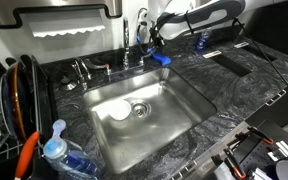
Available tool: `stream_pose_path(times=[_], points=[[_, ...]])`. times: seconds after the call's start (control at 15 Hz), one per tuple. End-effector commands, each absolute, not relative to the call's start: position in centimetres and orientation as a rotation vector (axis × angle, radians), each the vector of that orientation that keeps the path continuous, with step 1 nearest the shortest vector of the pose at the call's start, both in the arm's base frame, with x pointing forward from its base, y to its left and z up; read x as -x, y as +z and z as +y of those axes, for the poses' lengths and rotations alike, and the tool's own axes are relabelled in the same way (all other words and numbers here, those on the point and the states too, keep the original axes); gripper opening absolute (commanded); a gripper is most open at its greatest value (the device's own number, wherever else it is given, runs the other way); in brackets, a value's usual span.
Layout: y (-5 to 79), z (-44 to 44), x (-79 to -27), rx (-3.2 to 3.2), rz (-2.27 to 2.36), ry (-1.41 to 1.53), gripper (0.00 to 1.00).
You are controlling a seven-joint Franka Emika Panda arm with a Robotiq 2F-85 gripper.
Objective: Open the tap faucet to the right
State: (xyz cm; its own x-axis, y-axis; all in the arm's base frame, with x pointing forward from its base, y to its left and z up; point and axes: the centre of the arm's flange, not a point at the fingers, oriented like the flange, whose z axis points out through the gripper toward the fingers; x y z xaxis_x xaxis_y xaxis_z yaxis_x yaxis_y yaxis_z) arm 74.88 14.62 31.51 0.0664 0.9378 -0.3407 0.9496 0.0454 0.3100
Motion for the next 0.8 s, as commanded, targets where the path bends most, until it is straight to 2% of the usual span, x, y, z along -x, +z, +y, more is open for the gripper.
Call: stream_pose_path(times=[0.0,0.73], points=[[31.9,14.7,-74.4,-1.985,1.855,-0.115,0.03],[32.3,15.3,-73.2,-2.161,1.785,-0.170,0.03]])
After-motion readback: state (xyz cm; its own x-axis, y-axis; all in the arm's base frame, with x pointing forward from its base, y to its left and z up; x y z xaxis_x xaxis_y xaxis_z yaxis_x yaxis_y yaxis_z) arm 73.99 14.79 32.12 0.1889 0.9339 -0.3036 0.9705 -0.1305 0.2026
